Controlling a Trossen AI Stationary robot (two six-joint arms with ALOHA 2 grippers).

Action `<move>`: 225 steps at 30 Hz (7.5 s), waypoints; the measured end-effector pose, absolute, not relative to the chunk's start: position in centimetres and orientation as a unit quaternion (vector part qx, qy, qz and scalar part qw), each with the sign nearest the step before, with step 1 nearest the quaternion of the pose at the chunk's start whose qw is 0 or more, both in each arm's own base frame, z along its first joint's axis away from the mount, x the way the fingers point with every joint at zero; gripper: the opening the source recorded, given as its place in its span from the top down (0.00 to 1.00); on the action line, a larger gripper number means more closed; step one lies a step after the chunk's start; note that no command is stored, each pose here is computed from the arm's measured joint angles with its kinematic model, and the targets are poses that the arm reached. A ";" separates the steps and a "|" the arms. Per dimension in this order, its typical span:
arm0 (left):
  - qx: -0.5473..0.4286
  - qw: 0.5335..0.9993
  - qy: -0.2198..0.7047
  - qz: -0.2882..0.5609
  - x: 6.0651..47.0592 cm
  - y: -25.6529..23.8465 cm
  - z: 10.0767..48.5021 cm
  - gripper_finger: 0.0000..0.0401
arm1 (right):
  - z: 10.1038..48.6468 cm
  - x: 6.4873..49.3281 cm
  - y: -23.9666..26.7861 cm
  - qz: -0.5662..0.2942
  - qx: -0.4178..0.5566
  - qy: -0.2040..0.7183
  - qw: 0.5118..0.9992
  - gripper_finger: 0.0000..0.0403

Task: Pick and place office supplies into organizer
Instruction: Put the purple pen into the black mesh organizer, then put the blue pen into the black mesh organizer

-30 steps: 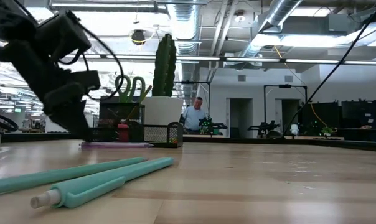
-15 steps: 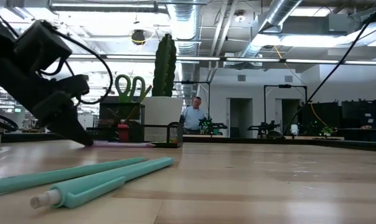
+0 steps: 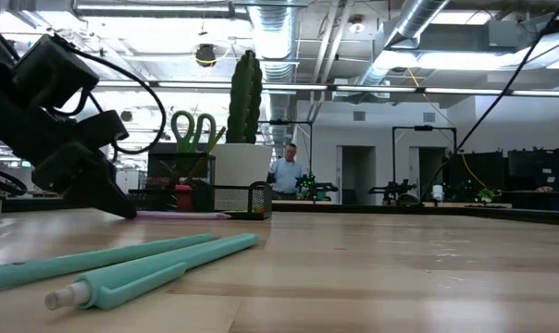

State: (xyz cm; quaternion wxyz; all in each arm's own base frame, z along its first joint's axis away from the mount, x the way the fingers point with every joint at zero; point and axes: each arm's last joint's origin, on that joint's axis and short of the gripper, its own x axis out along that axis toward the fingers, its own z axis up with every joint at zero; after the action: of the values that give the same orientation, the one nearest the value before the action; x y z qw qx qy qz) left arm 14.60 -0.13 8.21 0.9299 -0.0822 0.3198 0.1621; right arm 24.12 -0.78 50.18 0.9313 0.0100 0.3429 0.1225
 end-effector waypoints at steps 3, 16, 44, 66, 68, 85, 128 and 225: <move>-0.079 0.931 0.314 0.168 14.9 -0.1 7.9 0.69 | 49.2 25.8 -0.9 0.126 0.010 0.364 0.923 0.67; -0.095 0.937 0.277 0.190 17.0 -0.1 5.5 0.69 | 45.8 28.6 -0.8 0.167 0.060 0.461 0.870 0.67; -0.293 0.947 0.058 0.117 18.9 -0.6 9.6 0.94 | 46.0 28.4 -0.6 0.186 0.037 0.454 0.871 0.67; 0.110 0.869 0.391 0.281 22.3 2.5 30.6 0.94 | 45.8 28.0 -0.5 0.193 0.031 0.472 0.860 0.67; 0.108 0.851 0.419 0.298 21.5 3.4 32.3 0.94 | 45.8 28.0 -0.5 0.193 0.031 0.472 0.860 0.67; 0.046 0.774 0.593 0.216 22.3 7.8 29.4 0.94 | 45.8 28.0 -0.4 0.195 0.031 0.472 0.859 0.67; -0.130 0.854 0.462 0.199 27.3 7.2 40.6 0.75 | 46.8 26.2 3.8 0.250 0.029 0.465 0.849 0.67; -0.167 0.809 0.375 0.422 21.3 -0.4 42.8 0.75 | 5.7 43.5 9.2 0.511 -0.125 0.177 0.831 0.59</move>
State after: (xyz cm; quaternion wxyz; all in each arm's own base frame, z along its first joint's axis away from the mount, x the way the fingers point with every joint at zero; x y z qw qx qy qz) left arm 21.29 -0.42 42.75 0.8086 -0.1670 0.3746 0.4219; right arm 43.49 9.21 5.69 0.8315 -0.1253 0.1773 0.5114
